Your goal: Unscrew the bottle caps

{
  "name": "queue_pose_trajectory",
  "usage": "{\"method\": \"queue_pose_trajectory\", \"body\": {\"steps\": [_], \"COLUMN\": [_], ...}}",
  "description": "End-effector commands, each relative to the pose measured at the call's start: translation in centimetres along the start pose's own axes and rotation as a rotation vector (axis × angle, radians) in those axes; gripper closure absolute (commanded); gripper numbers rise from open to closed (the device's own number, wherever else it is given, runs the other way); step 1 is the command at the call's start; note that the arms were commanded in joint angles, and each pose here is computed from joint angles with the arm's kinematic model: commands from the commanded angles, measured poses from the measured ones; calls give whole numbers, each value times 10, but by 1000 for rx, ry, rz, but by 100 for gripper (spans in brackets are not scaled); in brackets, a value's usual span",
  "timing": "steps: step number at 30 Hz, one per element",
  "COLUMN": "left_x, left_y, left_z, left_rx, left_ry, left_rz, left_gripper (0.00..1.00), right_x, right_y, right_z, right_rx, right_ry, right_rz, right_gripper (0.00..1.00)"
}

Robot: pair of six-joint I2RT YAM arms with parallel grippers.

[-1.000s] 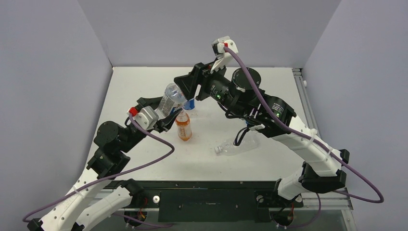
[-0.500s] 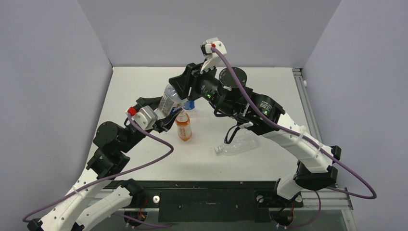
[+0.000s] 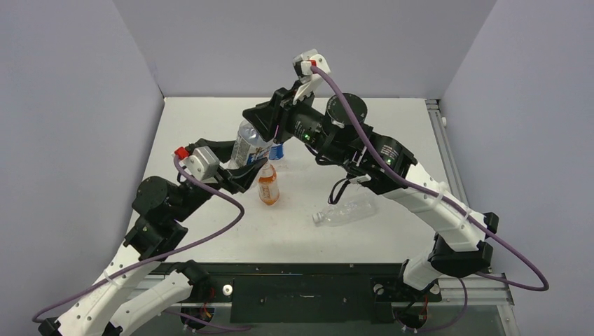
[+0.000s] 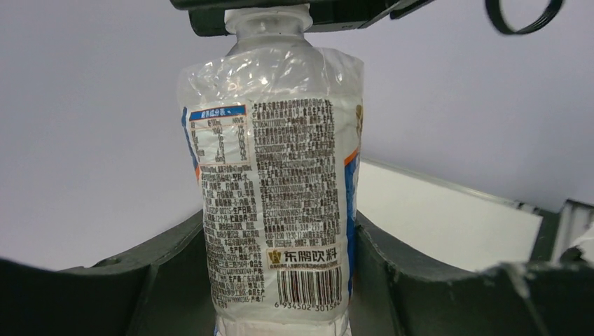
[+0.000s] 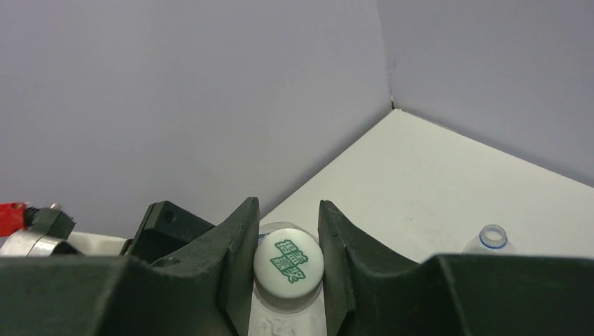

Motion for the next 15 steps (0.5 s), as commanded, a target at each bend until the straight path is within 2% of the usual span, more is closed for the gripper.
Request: {"method": "queue_pose_trajectory", "body": {"steps": [1,4,8,15], "left_x": [-13,-32,-52,-65], "left_y": [-2,3,10,14], "left_z": [43,56,65,69], "left_rx": [-123,-116,-80,-48], "left_ry": [190,280,354,410], "left_rz": [-44,-169,-322,-433], "left_gripper": [54,53,54,60], "right_x": [31,50,64,77], "right_y": [32,51,72,102], "right_z": [40,48,49,51], "right_rx": [-125,-125,-87,-84], "right_ry": [47,77,90,95], "right_rz": [324,572,805,1042], "right_gripper": [100,100,100,100]}}
Point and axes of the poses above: each gripper's point midway between its finger pads, its own y axis back along the fingers, its own x axis along the line the jaws close on, z = x × y, the point moved 6 cm from there along y, back along the fingers, and after that the axes turned 6 degrees about y, right-handed, at the moved point
